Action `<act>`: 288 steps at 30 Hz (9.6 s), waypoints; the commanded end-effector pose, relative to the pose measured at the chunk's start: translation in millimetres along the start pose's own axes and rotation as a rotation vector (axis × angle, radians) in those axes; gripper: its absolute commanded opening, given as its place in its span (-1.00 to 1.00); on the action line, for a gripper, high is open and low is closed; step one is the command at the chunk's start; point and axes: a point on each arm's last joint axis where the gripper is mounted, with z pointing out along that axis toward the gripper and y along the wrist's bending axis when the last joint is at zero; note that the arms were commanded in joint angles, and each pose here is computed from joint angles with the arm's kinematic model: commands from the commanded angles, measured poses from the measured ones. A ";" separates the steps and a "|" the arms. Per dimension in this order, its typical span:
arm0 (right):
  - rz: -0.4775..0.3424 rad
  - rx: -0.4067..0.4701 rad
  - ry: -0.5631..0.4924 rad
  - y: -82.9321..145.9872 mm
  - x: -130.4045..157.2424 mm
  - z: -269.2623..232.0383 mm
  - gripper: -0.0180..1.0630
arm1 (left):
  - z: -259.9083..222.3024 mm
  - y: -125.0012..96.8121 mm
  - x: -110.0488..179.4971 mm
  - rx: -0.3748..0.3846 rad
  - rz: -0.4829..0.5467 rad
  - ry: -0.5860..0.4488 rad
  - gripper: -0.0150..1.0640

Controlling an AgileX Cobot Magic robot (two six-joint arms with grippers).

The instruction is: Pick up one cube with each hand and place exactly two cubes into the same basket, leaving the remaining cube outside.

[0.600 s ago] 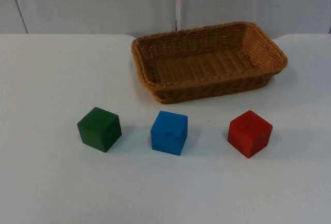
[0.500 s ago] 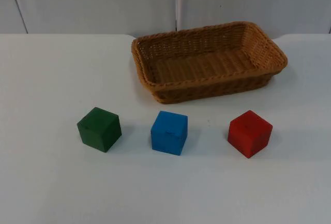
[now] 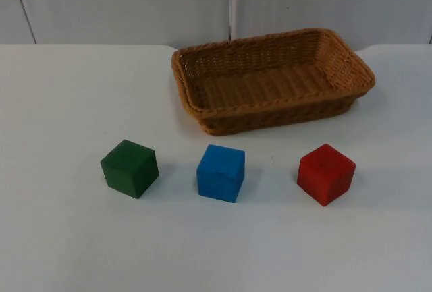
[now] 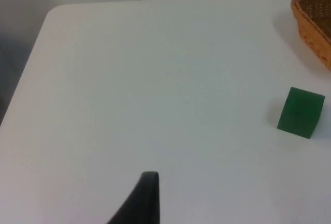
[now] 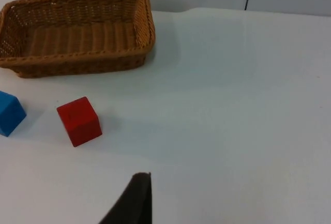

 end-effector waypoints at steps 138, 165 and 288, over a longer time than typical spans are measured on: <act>-0.385 -0.327 0.650 156.1 -86.7 310.7 0.98 | 314.1 -89.9 -90.8 0.508 0.244 0.660 0.97; -0.372 -0.254 0.746 153.6 -39.6 377.6 0.98 | 376.0 -110.1 -35.8 0.455 0.326 0.777 0.97; -0.180 -0.249 0.361 108.2 -134.6 318.3 -0.97 | 311.4 -103.2 -129.0 0.410 0.207 0.373 -0.98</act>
